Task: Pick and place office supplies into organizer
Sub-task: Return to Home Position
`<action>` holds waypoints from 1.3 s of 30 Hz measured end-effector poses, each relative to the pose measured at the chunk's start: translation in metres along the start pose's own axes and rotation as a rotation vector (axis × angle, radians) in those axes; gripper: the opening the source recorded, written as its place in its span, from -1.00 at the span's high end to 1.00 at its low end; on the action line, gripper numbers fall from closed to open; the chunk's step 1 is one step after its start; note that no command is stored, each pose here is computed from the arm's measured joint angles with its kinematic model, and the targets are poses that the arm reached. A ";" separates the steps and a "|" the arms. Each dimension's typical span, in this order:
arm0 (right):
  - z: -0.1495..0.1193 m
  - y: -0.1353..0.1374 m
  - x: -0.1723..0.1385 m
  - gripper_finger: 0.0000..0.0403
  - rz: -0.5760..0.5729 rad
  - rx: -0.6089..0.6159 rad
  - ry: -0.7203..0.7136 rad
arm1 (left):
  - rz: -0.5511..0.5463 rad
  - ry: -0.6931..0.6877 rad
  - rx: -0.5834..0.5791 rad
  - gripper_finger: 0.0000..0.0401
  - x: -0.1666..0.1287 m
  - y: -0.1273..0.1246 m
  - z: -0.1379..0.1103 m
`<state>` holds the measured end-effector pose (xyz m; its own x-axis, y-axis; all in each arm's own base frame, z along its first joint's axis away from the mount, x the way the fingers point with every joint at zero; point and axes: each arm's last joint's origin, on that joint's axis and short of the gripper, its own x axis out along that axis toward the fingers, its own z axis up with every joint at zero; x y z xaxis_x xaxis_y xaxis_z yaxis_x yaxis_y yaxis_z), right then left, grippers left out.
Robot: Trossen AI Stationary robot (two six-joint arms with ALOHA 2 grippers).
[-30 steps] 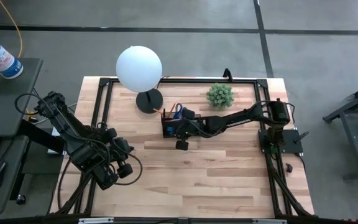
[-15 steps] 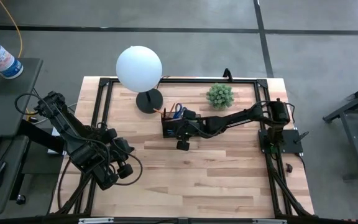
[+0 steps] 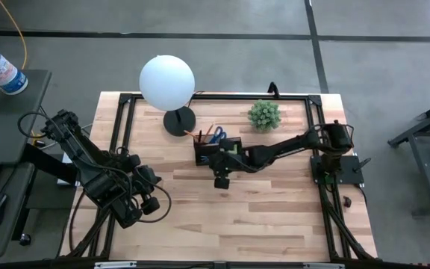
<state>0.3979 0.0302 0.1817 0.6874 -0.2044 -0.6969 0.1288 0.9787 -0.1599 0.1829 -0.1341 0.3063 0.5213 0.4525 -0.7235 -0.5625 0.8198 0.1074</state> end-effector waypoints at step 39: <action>-0.134 -0.044 -0.150 1.00 0.025 0.179 0.012 | 0.006 -0.136 0.081 0.99 0.037 0.002 0.053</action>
<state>0.1931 0.0150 0.2000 0.6838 -0.1793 -0.7073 0.2375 0.9712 -0.0165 0.2354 -0.0971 0.3156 0.6030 0.4965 -0.6245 -0.5154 0.8399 0.1701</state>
